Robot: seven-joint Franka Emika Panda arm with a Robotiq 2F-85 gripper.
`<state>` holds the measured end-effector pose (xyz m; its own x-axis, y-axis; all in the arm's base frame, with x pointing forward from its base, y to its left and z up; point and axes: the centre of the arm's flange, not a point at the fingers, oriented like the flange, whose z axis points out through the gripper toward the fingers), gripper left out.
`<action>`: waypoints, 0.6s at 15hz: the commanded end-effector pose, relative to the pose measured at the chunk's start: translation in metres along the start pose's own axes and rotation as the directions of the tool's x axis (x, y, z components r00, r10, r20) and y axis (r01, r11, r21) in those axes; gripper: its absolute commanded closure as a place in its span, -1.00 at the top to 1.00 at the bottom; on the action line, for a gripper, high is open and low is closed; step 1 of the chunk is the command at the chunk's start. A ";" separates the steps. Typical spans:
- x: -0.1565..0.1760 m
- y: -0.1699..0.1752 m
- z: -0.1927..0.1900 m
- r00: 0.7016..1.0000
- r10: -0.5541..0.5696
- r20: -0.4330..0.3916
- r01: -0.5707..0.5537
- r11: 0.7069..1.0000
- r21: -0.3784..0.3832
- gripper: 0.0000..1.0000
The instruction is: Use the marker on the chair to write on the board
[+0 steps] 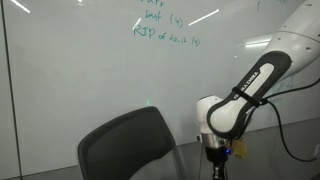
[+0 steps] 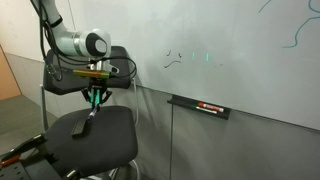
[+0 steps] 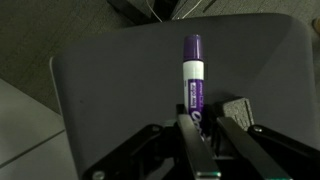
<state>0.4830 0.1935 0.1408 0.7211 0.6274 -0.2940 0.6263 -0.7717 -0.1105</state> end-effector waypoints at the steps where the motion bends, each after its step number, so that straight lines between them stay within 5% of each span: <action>1: 0.013 -0.017 0.036 0.995 -0.101 -0.024 0.101 0.995 -0.003 -0.84; 9: 0.055 -0.046 0.104 0.986 -0.165 -0.016 0.166 0.985 0.053 -0.84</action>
<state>0.4484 0.2393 0.0489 0.6214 0.7328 -0.2773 0.7117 -0.6759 -0.1914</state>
